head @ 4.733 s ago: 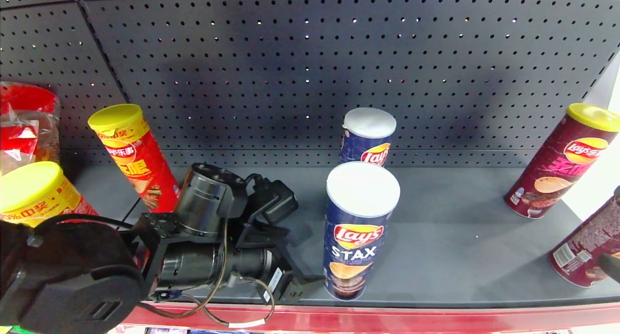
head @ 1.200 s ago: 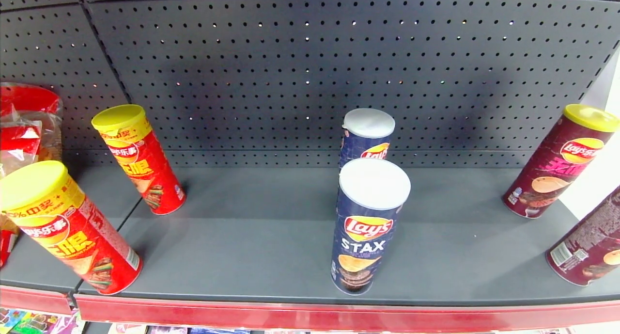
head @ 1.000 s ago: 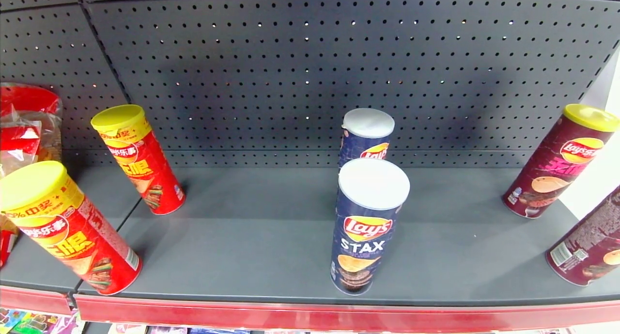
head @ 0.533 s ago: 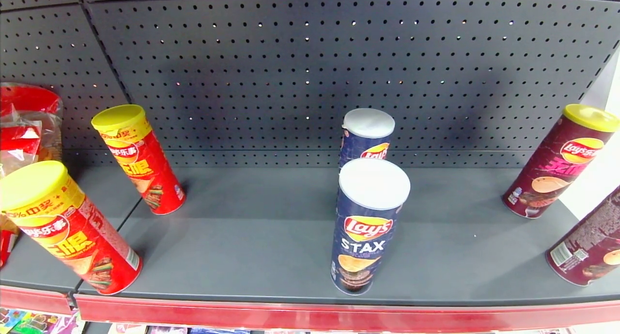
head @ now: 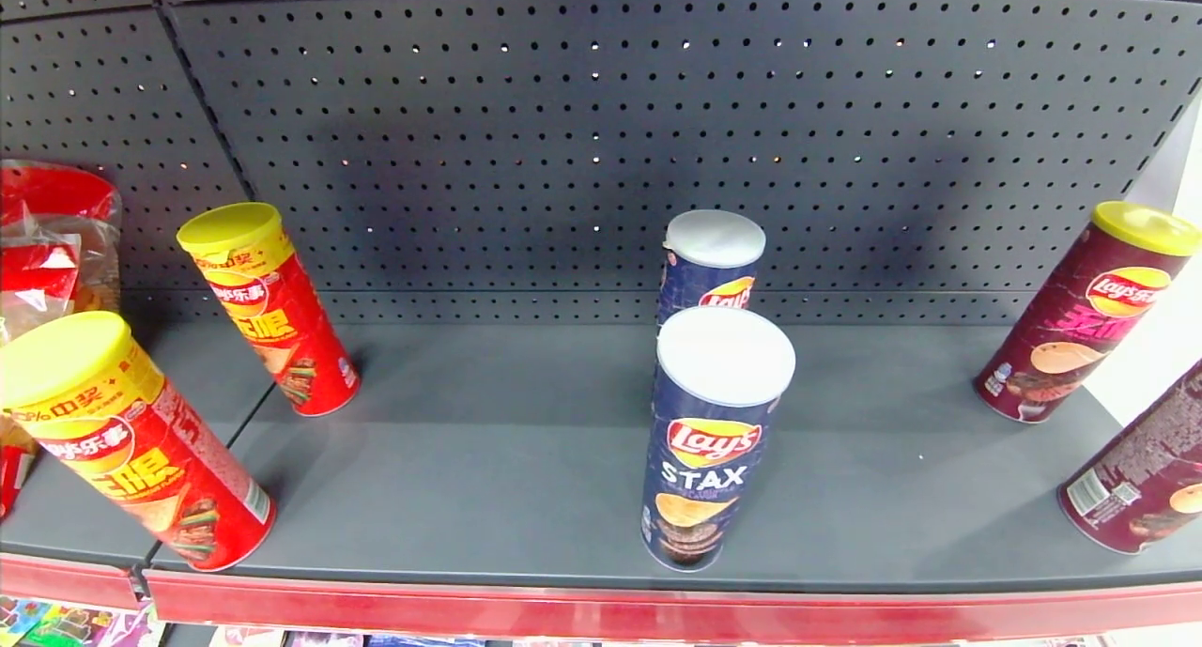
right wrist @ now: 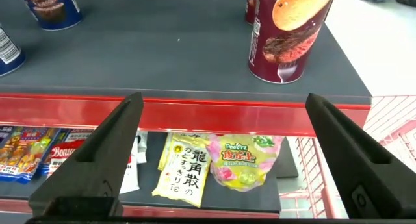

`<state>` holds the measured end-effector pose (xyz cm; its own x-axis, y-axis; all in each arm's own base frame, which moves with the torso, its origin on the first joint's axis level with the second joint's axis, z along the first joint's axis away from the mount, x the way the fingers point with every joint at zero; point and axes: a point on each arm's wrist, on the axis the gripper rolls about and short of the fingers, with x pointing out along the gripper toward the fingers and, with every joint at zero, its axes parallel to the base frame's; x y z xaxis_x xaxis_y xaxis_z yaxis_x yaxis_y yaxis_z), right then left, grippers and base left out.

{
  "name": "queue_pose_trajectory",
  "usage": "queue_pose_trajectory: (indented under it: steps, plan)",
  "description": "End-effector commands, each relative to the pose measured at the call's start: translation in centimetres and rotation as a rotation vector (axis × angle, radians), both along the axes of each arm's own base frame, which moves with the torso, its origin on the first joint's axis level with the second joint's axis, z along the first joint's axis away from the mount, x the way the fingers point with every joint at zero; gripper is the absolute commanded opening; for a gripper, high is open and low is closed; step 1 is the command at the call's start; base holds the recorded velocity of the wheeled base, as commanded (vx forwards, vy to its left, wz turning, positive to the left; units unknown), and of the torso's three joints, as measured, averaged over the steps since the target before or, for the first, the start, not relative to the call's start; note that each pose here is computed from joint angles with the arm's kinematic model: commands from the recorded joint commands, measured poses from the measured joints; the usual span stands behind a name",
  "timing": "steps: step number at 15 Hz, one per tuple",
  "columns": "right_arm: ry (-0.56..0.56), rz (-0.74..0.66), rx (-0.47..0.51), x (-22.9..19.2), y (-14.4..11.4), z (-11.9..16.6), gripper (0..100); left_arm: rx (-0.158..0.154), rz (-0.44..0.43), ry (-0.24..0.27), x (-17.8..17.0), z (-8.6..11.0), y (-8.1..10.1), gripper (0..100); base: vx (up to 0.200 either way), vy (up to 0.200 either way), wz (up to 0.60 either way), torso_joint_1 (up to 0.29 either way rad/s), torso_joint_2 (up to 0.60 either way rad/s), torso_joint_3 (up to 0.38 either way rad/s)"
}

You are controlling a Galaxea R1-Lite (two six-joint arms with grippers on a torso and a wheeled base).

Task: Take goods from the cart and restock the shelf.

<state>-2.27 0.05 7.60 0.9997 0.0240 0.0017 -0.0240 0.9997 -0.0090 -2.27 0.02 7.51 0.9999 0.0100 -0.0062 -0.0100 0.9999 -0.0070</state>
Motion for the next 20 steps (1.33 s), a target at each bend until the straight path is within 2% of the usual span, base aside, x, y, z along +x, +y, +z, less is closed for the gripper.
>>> queue_pose_trajectory:
  steps: [1,5,10,14,20]
  plan:
    - [0.000,0.001,0.000,0.00,0.00,-0.02,100,-0.001,0.001,0.000,0.00,0.00,0.00,100,-0.200,0.000,0.00,-0.002,0.00,0.002]
    - [-0.001,0.001,0.001,-0.01,0.00,0.02,100,-0.001,0.001,0.000,0.00,0.00,0.00,100,-0.200,0.000,0.00,0.006,0.01,0.002]
    - [0.000,0.001,0.000,0.00,0.00,-0.02,100,-0.001,-0.001,0.000,0.00,0.00,0.00,100,0.000,0.000,0.00,0.000,0.00,0.000]
    - [0.000,0.001,0.000,0.00,0.00,-0.02,100,0.001,0.001,0.000,0.00,0.00,0.00,100,0.000,-0.200,0.00,0.005,0.00,0.001]
    - [0.000,0.000,-0.002,0.00,0.00,0.02,100,-0.001,0.001,0.000,0.00,0.00,0.00,100,0.000,0.000,0.00,0.000,0.00,0.000]
